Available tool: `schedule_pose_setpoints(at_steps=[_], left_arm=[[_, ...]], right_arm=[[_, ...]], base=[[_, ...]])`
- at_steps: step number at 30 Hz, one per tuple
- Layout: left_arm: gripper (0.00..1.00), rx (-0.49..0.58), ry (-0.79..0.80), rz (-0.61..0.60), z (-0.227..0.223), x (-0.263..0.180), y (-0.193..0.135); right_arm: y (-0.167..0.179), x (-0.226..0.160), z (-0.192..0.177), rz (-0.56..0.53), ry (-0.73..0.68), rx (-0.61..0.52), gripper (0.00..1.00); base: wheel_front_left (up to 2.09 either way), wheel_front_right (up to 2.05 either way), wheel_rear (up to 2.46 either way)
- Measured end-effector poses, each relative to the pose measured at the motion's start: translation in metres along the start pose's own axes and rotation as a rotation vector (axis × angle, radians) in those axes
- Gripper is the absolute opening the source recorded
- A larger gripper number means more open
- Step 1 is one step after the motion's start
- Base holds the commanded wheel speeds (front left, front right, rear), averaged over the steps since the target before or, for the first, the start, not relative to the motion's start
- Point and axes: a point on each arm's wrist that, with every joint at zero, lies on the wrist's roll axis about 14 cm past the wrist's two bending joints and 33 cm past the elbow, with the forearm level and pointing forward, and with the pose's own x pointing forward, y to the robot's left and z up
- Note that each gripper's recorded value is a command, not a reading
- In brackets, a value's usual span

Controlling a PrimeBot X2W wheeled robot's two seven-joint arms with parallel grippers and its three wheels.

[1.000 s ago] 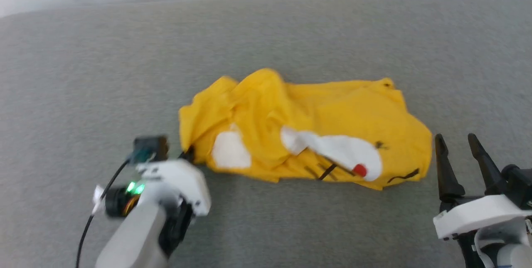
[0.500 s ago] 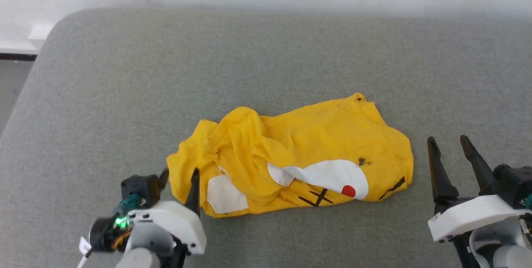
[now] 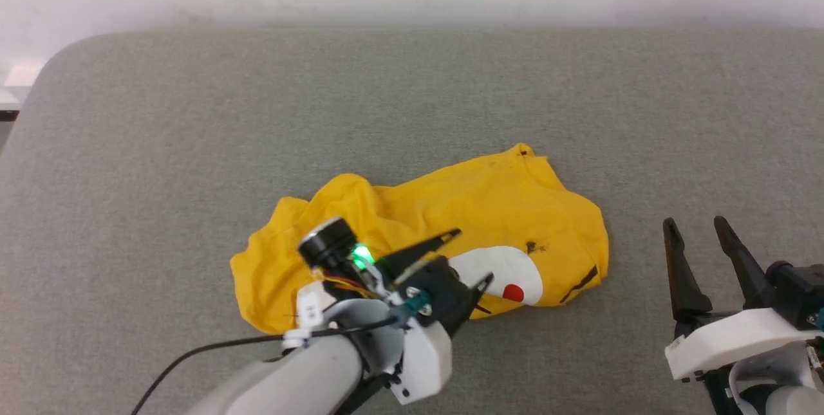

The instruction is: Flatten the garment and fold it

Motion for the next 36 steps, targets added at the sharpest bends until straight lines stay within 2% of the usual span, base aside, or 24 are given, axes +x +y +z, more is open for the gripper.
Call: schedule_pose_setpoints(at_steps=[6, 11, 16, 17, 18, 19, 23, 25, 27, 31, 34, 36], left_arm=[[1.00, 0.124, 0.151, -0.179, -0.023, 0.015, -0.032], [1.00, 0.199, 0.258, -0.232, -0.045, 0.022, -0.033], [1.00, 0.240, 0.278, -0.258, -0.050, 0.033, -0.029], [0.56, 0.241, 0.274, -0.260, -0.049, 0.036, -0.028], [0.06, 0.244, 0.273, -0.261, -0.048, 0.038, -0.027], [0.00, 0.241, 0.271, -0.262, -0.048, 0.040, -0.026], [0.00, 0.192, 0.248, -0.266, -0.043, 0.047, -0.021], [0.00, 0.165, 0.225, -0.238, -0.036, 0.053, -0.006], [0.00, 0.166, 0.197, -0.166, -0.024, 0.060, 0.028], [0.00, 0.180, 0.177, 0.041, -0.007, 0.067, 0.118], [0.00, 0.164, 0.215, 0.183, -0.015, 0.064, 0.175], [0.00, 0.138, 0.256, 0.256, -0.028, 0.062, 0.202]], right_arm=[[-0.012, -0.007, -0.001, -0.039, 0.002, 0.012, 1.00], [-0.024, -0.012, -0.004, -0.075, 0.002, 0.019, 1.00], [-0.033, -0.015, -0.008, -0.104, 0.010, 0.025, 1.00], [-0.034, -0.016, -0.009, -0.109, 0.010, 0.025, 1.00], [-0.036, -0.016, -0.009, -0.114, 0.010, 0.025, 1.00], [-0.037, -0.016, -0.010, -0.118, 0.011, 0.027, 1.00], [-0.041, -0.016, -0.013, -0.132, 0.015, 0.034, 1.00], [-0.043, -0.016, -0.015, -0.138, 0.016, 0.040, 1.00], [-0.044, -0.014, -0.015, -0.141, 0.015, 0.042, 1.00], [-0.047, -0.012, -0.020, -0.150, 0.026, 0.049, 1.00], [-0.047, -0.010, -0.026, -0.152, 0.035, 0.058, 1.00], [-0.048, -0.009, -0.029, -0.156, 0.043, 0.061, 1.00]], base=[[0.00, 0.00, 0.00], [0.00, 0.00, 0.00], [0.00, 0.00, 0.00], [0.00, 0.00, 0.00], [0.00, 0.00, 0.00], [0.00, 0.00, 0.00], [0.00, 0.00, 0.00], [0.00, 0.00, 0.00], [0.00, 0.00, 0.00], [0.00, 0.00, 0.00], [0.00, 0.00, 0.00], [0.00, 0.00, 0.00]])
